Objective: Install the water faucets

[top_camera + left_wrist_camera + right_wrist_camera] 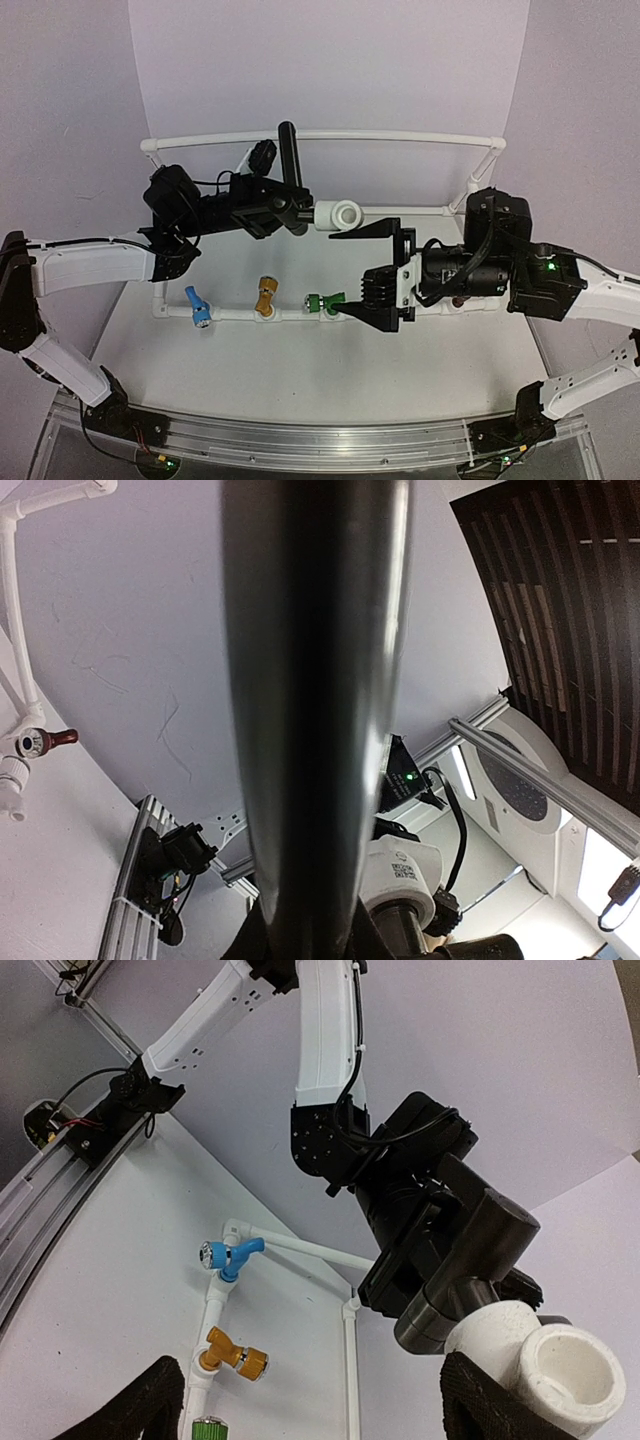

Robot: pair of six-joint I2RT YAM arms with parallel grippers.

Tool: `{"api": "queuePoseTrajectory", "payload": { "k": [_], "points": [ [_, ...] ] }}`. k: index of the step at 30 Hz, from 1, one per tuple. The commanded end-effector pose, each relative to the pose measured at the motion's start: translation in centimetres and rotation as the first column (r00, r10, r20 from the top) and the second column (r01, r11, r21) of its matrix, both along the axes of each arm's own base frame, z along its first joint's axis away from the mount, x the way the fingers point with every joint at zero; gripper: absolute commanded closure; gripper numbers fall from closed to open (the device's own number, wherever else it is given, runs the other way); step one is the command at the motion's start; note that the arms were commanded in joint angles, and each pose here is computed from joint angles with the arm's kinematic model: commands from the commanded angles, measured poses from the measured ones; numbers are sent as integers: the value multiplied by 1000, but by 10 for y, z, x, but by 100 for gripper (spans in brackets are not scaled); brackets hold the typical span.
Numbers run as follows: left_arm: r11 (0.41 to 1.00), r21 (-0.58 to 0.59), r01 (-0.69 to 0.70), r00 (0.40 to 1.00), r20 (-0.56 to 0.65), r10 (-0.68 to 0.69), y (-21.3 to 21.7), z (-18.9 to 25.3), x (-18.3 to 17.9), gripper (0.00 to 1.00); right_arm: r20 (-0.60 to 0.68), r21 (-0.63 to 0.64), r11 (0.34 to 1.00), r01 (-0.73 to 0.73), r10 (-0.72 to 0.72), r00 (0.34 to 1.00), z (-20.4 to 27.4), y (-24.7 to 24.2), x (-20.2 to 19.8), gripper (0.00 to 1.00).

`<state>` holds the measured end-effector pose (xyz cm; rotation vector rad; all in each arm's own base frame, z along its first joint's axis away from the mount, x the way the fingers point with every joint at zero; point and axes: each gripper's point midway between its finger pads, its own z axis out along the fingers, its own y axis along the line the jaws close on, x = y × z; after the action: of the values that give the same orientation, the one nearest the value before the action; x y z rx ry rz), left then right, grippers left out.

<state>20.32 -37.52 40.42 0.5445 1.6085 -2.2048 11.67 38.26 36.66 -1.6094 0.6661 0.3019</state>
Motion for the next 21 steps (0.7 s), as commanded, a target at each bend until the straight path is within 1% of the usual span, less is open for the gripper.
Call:
{"api": "queuePoseTrajectory", "payload": {
  "k": [1,5,9,13,21],
  "points": [
    [999,-39,-19,996,84,22,4,20,-3,100,44,100,995,-8,3,999,39,1,-1,15],
    [1000,-8,4,995,101,-3,1,12,-6,100,59,100,994,35,-41,997,41,0,7,14],
    [999,1,35,994,107,-35,0,9,-10,100,97,90,995,38,-47,994,39,-2,8,14],
    [997,13,72,990,117,-74,1,6,-16,100,101,96,994,57,-67,993,42,-4,12,14],
    [996,63,69,989,125,-76,2,-1,-20,100,138,108,993,38,-53,989,51,-7,12,14]
  ]
}}
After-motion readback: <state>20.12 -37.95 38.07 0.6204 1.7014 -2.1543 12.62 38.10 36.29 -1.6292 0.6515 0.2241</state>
